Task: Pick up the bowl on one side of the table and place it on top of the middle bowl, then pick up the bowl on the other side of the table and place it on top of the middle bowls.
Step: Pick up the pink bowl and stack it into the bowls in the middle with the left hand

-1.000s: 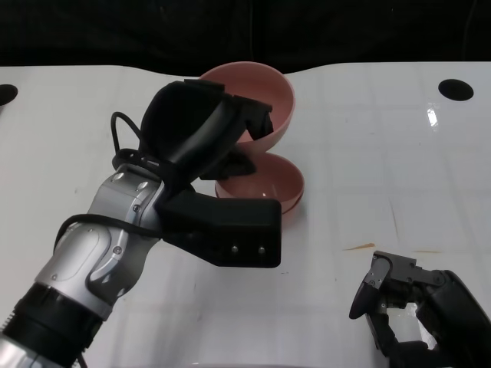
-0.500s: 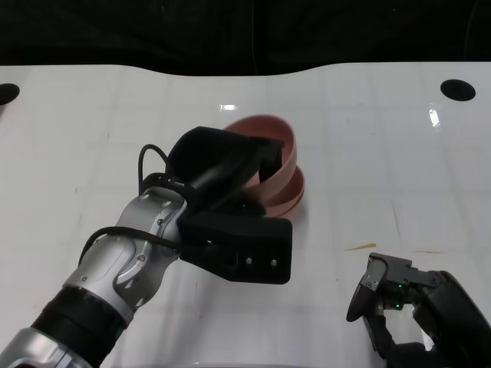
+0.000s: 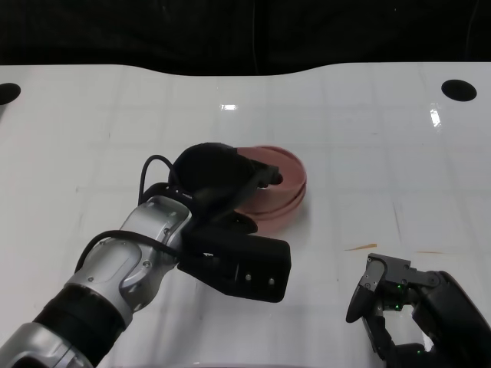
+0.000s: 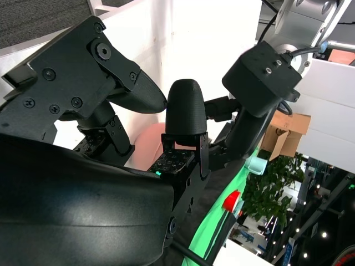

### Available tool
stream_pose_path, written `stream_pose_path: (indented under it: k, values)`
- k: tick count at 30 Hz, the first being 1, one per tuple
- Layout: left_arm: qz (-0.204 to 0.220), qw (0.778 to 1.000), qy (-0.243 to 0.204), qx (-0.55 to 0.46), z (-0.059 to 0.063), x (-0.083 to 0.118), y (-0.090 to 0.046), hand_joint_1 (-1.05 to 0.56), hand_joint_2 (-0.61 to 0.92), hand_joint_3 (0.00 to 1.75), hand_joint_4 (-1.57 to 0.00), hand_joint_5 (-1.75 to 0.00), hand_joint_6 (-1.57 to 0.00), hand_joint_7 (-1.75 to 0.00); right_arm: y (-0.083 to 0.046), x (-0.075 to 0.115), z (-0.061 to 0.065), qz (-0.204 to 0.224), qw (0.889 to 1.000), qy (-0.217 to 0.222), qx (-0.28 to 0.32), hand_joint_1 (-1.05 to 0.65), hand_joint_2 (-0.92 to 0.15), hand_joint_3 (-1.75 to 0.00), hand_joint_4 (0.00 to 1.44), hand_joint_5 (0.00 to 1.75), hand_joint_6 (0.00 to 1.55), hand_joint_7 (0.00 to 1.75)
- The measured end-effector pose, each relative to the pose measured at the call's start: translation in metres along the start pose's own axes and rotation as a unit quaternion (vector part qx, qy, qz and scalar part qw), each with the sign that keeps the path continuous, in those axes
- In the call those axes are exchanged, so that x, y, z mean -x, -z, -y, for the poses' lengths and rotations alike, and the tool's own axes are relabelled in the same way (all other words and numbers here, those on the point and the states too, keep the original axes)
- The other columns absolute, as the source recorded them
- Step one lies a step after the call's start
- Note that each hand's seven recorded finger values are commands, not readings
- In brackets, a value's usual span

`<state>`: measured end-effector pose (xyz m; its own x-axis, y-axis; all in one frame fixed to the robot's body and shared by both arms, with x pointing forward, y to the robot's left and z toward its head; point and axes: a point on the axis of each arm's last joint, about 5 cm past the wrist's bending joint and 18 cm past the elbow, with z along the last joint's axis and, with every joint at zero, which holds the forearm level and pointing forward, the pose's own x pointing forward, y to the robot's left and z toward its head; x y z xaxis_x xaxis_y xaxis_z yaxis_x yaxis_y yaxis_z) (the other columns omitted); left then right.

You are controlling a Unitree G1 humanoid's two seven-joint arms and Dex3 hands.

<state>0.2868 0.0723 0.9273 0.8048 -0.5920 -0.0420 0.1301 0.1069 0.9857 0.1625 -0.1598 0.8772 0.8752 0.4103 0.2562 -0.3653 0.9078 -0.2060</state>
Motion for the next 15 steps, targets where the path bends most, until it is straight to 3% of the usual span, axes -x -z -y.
stream_pose_path:
  k: [3, 7, 15]
  values:
    - [0.000, 1.000, -0.002, -0.011, 0.0002, 0.0004, 0.0006, -0.71, 0.92, 0.40, -0.01, -0.38, -0.26, -0.01, 0.0000, 0.0000, 0.0000, 0.000, 1.000, 0.000, 0.000, -0.20, -0.39, -1.39, 0.91, 1.75, 0.76, 1.59]
    - [0.003, 1.000, -0.016, -0.013, -0.0007, 0.0009, 0.0012, -0.72, 0.92, 0.39, 0.00, -0.25, -0.21, 0.00, 0.0000, 0.0000, 0.0000, 0.000, 1.000, 0.000, 0.000, -0.20, -0.39, -1.39, 0.92, 1.75, 0.76, 1.59]
    - [0.016, 0.999, -0.041, -0.015, -0.0046, 0.0037, 0.0002, -0.71, 0.92, 0.35, 0.00, -0.19, -0.19, -0.01, 0.0000, 0.0000, 0.0000, 0.000, 1.000, -0.001, 0.000, -0.21, -0.38, -1.39, 0.92, 1.75, 0.76, 1.59]
